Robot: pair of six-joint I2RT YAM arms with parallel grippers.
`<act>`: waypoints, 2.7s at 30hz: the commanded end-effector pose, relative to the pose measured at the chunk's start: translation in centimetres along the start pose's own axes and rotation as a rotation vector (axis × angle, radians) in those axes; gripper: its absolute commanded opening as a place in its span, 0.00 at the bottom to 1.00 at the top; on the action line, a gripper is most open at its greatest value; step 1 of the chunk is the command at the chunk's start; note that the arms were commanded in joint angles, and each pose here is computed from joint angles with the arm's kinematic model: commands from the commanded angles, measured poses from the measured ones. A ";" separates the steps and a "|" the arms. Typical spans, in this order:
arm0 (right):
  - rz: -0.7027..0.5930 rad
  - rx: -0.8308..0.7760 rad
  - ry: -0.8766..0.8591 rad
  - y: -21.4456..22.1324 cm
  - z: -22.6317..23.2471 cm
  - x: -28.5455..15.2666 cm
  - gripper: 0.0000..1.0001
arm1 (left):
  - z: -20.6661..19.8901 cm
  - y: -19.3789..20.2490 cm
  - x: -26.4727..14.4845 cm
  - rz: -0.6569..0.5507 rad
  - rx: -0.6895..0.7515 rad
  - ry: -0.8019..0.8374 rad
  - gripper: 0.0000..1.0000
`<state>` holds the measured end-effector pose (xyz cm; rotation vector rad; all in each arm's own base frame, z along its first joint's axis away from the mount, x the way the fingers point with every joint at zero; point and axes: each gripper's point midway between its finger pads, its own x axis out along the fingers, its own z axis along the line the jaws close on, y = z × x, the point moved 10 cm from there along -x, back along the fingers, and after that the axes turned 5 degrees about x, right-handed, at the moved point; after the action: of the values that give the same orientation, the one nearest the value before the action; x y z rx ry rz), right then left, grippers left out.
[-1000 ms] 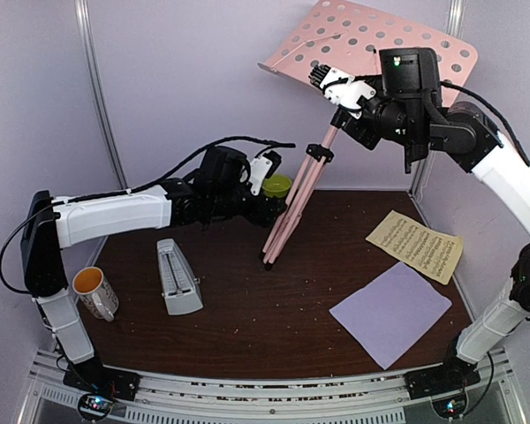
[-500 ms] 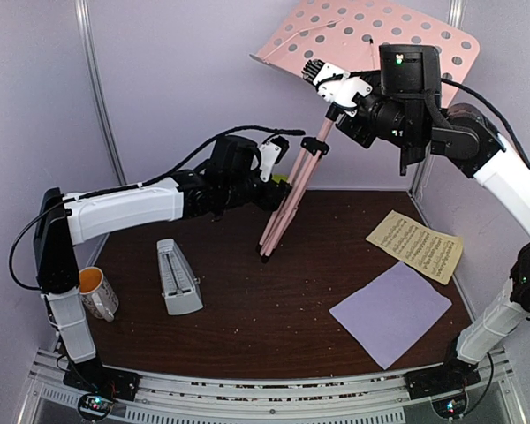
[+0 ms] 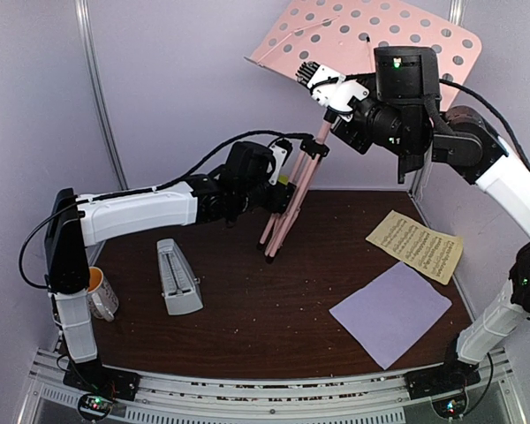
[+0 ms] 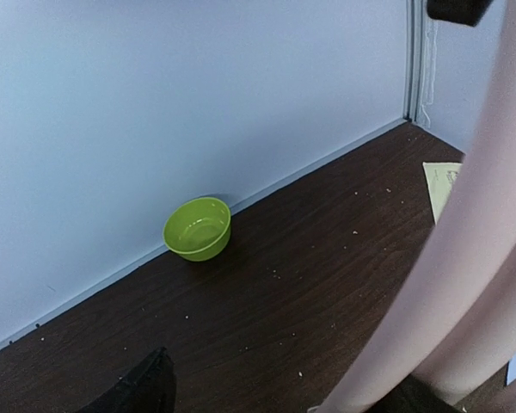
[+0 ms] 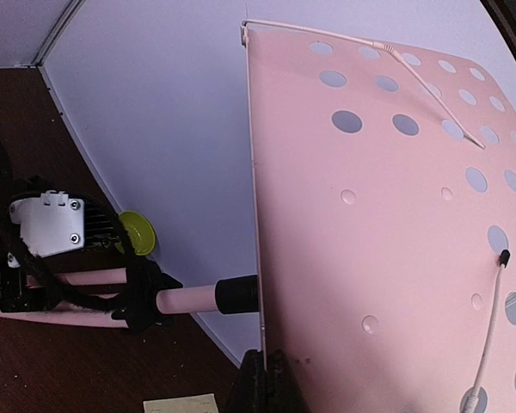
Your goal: Set up the instrument practice props
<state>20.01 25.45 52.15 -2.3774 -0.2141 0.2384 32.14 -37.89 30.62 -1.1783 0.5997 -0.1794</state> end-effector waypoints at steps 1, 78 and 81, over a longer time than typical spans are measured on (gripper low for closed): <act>-0.265 0.474 0.207 -3.1 -8.5 -5.4 0.00 | 0.2 -1.2 0.5 -0.060 -0.132 -0.059 0.77; -0.395 0.008 0.107 -4.9 2.7 -4.6 0.00 | -1.3 9.1 -5.2 -0.201 0.299 0.033 0.98; -0.402 0.008 0.122 -4.6 3.0 -4.9 0.00 | -1.1 9.4 -5.7 -0.197 0.293 0.041 0.98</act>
<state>15.58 33.16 47.01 -2.6745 -0.6261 0.1900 26.13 -32.72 22.54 -0.8674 0.4633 -0.3678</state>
